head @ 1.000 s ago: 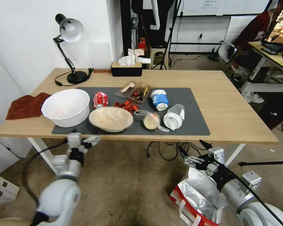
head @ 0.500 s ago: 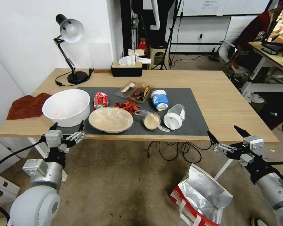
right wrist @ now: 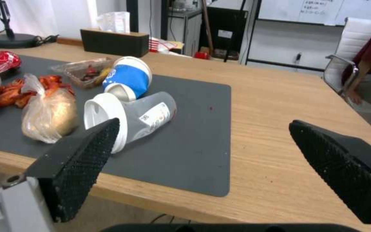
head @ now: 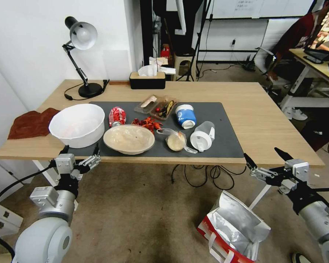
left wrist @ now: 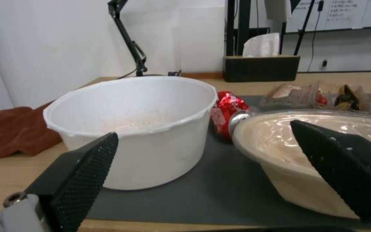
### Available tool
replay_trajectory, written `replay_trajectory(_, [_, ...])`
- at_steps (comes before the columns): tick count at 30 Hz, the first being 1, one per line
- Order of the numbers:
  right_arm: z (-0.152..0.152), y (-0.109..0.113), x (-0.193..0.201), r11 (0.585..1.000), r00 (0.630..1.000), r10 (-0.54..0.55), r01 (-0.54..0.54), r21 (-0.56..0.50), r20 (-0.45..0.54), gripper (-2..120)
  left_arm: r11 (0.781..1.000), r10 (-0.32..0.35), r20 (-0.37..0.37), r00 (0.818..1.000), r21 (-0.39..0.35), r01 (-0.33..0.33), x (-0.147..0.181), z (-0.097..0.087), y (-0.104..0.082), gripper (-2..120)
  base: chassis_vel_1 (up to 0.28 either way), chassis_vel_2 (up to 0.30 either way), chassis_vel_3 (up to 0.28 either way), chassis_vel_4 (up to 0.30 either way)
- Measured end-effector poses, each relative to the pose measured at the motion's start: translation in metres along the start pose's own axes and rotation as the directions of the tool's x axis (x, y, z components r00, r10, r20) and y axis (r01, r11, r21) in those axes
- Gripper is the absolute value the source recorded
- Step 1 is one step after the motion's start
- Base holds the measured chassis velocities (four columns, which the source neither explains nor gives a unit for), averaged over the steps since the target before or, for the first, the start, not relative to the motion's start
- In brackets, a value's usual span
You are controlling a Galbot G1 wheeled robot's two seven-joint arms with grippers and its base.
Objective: Pick up the food delivery bag from the floor and place it on the table.
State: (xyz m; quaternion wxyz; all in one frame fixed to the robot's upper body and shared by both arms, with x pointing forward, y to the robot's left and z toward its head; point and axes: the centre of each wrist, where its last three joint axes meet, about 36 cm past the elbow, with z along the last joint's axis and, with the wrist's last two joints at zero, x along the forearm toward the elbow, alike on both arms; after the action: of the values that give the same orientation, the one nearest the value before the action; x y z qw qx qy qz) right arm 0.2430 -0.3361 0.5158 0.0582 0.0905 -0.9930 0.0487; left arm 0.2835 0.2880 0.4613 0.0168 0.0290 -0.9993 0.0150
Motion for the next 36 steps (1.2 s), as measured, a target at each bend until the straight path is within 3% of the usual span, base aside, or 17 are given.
replay_trajectory(11, [0.008,-0.001,-0.003,1.000,1.000,-0.002,0.001,0.016,0.025,100,1.000,0.014,0.016,1.000,-0.010,-0.014,0.001,0.004,0.000,100,0.000,0.000,0.000,0.000])
replay_trajectory(14, [0.008,-0.001,-0.002,1.000,0.999,-0.007,0.006,0.019,0.043,100,0.999,0.025,0.063,0.998,0.040,-0.028,0.003,0.005,0.000,100,0.000,0.000,0.000,0.000])
replay_trajectory(21, [0.009,0.001,-0.001,1.000,0.999,-0.007,0.006,0.015,0.044,100,0.993,0.071,0.086,0.994,0.092,-0.079,0.004,0.005,0.003,100,0.000,0.000,0.000,0.000])
replay_trajectory(36, [0.010,0.003,-0.003,1.000,0.999,-0.009,0.009,0.008,0.046,100,0.992,0.064,0.111,0.992,0.100,-0.075,0.003,0.010,0.006,100,0.000,0.000,0.000,0.000])
